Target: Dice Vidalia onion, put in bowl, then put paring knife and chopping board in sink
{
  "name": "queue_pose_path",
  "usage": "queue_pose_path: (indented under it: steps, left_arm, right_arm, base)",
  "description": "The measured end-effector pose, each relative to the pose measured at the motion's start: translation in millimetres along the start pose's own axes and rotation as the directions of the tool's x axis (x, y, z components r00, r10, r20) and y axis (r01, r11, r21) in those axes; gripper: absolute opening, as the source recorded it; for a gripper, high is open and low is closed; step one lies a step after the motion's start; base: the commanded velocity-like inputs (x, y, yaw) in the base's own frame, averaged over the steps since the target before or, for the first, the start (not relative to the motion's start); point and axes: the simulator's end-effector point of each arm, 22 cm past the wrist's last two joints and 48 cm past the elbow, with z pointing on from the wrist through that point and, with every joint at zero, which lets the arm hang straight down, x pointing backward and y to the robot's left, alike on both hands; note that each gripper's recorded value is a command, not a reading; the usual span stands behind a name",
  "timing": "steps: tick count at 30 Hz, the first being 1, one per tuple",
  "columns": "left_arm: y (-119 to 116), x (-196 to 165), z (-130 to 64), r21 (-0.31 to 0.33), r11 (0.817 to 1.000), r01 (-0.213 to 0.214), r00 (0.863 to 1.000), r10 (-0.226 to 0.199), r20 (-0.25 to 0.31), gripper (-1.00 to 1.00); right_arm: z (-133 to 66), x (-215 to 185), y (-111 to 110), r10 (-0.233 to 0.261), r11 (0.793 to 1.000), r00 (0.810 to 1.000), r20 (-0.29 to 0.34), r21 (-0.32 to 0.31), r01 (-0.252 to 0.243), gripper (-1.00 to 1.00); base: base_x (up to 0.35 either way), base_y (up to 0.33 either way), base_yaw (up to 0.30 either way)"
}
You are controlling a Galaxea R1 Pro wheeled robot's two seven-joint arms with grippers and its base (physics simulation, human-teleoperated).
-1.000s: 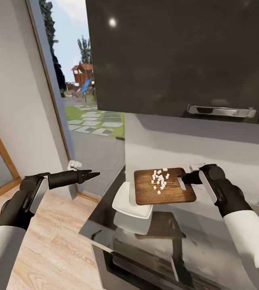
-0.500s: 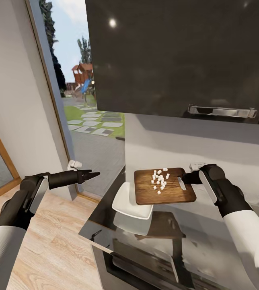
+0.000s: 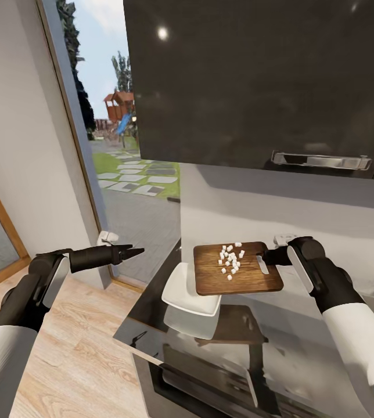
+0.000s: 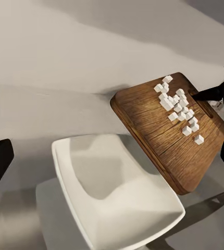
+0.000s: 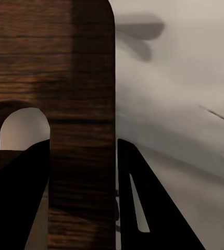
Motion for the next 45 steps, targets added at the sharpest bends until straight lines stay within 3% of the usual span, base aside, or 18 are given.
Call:
queue_pose_path:
  steps: [45]
  left_arm:
    - [-0.2, 0.0, 0.5, 0.000, 1.000, 0.000, 1.000, 0.000, 0.000, 1.00]
  right_arm:
    - [0.0, -1.1, -1.0, -0.002, 1.000, 1.000, 0.005, 0.006, 0.002, -1.00]
  base:
    - [0.000, 0.000, 0.000]
